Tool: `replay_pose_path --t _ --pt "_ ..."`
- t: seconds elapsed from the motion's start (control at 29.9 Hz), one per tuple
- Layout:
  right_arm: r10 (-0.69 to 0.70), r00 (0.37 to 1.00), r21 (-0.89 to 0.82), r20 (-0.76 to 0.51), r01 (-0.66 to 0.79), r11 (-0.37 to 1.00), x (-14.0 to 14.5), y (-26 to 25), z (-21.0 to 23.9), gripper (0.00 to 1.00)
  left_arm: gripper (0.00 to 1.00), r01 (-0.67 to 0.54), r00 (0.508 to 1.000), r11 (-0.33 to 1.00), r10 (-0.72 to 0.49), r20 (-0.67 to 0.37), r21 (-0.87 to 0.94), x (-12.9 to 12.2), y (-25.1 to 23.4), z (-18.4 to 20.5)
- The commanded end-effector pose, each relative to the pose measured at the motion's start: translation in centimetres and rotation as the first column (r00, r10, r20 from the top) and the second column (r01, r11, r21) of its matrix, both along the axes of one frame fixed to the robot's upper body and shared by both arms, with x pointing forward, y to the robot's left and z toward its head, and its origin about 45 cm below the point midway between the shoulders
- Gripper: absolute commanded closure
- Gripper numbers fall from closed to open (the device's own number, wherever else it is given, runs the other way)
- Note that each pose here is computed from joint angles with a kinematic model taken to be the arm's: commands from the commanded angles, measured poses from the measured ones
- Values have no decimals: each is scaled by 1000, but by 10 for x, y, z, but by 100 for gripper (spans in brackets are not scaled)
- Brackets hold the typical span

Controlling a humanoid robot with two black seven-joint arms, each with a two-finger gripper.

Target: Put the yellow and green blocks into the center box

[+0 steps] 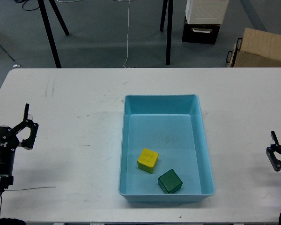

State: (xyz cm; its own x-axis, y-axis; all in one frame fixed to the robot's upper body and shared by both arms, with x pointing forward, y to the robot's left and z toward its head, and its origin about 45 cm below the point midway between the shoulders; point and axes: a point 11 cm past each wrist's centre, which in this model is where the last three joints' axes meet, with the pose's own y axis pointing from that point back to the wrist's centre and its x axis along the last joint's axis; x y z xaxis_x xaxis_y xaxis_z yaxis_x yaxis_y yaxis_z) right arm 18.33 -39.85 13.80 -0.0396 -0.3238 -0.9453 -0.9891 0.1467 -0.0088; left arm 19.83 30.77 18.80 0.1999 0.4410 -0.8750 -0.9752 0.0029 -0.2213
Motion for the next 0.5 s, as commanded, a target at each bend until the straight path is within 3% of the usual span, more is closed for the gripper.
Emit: replay_pose_path --t 0.0,0.2,0.47 --pt "8 1000 8 0 -8 1000 -12 7 5 0 0 -8 1000 999 7 -28 -36 -14 -6 -10" --pt "49 998 35 -30 -48 998 -43 31 10 0 0 37 991 996 -47 -128 -77 -39 -27 -32" --pt "122 991 19 -62 -121 993 -51 55 5 0 0 34 986 996 -47 -162 -80 -49 -28 -39"
